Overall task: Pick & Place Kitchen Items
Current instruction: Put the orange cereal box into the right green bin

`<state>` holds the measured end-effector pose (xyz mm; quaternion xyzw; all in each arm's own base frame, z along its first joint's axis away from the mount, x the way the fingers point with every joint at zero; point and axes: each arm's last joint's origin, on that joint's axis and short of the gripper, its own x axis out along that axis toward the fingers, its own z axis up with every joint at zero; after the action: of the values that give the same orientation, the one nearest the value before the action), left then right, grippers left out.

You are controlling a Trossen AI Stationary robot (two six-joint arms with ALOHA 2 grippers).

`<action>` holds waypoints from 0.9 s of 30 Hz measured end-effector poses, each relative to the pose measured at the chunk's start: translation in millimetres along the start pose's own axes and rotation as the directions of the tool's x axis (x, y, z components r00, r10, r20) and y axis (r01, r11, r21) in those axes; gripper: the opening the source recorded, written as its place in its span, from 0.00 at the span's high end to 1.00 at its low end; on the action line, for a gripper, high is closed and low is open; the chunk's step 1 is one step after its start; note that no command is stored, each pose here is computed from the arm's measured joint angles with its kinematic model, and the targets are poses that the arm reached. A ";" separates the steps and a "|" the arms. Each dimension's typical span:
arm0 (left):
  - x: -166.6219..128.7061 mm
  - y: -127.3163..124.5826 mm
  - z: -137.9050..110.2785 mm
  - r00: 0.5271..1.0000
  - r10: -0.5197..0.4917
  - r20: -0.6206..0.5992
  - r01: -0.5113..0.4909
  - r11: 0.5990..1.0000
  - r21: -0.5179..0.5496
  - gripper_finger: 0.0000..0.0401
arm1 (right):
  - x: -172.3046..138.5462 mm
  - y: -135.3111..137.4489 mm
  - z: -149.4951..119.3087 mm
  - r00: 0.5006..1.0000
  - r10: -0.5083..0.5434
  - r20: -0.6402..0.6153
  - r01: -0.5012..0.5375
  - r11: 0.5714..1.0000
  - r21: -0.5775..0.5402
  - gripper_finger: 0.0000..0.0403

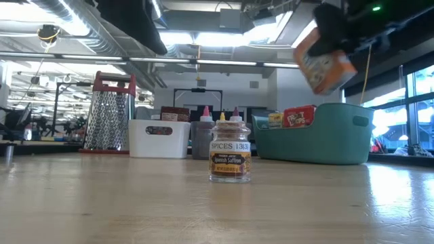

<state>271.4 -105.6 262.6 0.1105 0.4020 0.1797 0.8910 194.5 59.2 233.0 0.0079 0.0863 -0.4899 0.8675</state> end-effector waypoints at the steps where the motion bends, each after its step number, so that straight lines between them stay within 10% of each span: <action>1: 1.0 -0.7 -0.3 1.000 0.001 -0.004 -0.001 1.000 0.003 0.35 | 4.4 5.5 0.1 1.000 0.007 -0.015 -0.007 1.000 -0.010 0.63; 9: 11.1 -8.2 -3.6 0.999 0.014 -0.036 -0.012 0.998 0.054 0.35 | 41.8 39.5 5.5 0.995 0.088 -0.055 -0.095 0.985 -0.144 0.63; 27: 23.4 -16.4 -10.2 0.995 0.037 -0.091 -0.027 0.994 0.107 0.35 | 91.3 24.5 -24.3 0.988 0.055 -0.145 -0.084 0.976 -0.199 0.63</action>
<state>281.8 -110.4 234.6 0.1554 0.4502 0.1776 0.8612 258.1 -3.1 193.0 -0.0443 0.1961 -0.4460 0.8722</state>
